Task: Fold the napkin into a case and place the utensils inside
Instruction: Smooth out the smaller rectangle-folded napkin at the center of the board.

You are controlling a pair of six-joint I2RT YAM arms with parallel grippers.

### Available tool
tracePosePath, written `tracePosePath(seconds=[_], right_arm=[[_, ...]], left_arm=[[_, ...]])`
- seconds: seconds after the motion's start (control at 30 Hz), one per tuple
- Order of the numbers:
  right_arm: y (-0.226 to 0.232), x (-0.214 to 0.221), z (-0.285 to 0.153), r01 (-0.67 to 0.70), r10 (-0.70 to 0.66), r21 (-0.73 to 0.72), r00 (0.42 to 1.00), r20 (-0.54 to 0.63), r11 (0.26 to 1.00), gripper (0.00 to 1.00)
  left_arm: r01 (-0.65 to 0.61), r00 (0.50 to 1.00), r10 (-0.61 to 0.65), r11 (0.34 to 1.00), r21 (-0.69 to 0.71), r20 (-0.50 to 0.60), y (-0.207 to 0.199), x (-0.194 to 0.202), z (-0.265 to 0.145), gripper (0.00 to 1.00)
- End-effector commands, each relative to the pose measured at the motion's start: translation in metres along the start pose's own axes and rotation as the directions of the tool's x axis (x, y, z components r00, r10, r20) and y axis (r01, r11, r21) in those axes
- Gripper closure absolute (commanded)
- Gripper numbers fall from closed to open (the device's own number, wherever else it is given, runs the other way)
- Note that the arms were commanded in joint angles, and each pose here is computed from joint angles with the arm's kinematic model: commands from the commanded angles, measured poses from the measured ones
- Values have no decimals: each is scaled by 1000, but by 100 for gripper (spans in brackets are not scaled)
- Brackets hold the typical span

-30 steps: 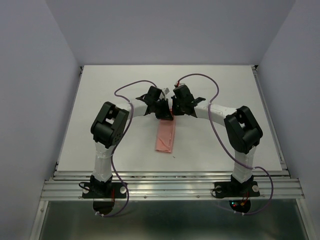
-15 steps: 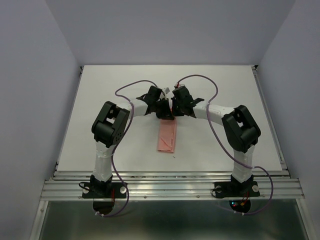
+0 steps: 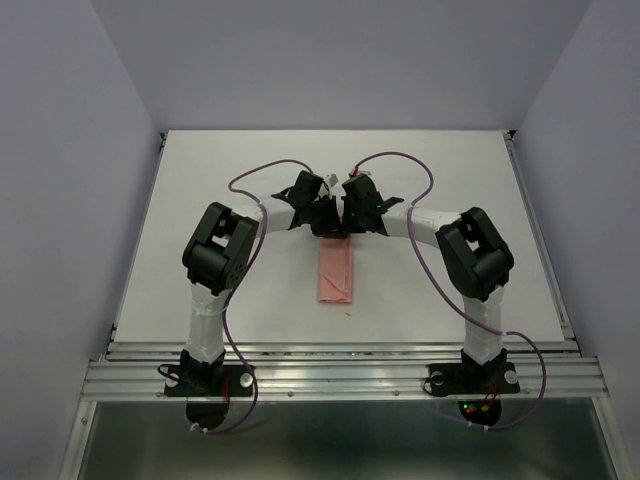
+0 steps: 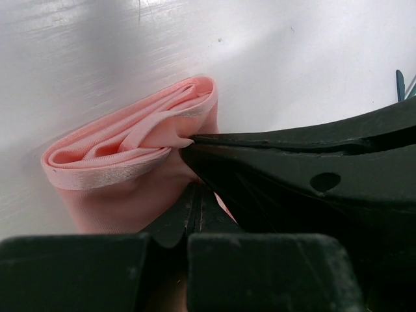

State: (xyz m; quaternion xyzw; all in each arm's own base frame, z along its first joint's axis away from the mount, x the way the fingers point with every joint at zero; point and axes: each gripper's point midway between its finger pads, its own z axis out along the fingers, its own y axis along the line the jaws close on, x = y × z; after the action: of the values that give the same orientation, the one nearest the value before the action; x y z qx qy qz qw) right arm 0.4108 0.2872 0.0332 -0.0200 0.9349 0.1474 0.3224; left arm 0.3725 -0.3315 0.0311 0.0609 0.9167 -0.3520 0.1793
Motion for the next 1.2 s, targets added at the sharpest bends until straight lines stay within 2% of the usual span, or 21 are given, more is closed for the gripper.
tracePosePath(seconds=[0.0, 0.27, 0.43, 0.77, 1.17], right_arm=[[-4, 33, 12, 3, 0, 40, 997, -83, 999, 99], [2, 28, 8, 4, -3, 16, 997, -76, 1000, 99], [5, 25, 7, -2, 3, 5, 997, -73, 1000, 99], [7, 22, 1, -7, 7, -6, 998, -67, 1000, 99], [18, 5, -11, -12, 11, -37, 1000, -27, 999, 99]], left_arm=[[-41, 997, 39, 999, 16, 61, -24, -18, -30, 100], [-17, 994, 21, 999, -42, 107, 5, -33, -54, 100], [-17, 992, 21, 999, -38, 125, 6, -41, -57, 100], [21, 989, -10, 997, -78, 148, 21, -55, -42, 100], [52, 994, -43, 995, -90, 105, 32, -48, -17, 100]])
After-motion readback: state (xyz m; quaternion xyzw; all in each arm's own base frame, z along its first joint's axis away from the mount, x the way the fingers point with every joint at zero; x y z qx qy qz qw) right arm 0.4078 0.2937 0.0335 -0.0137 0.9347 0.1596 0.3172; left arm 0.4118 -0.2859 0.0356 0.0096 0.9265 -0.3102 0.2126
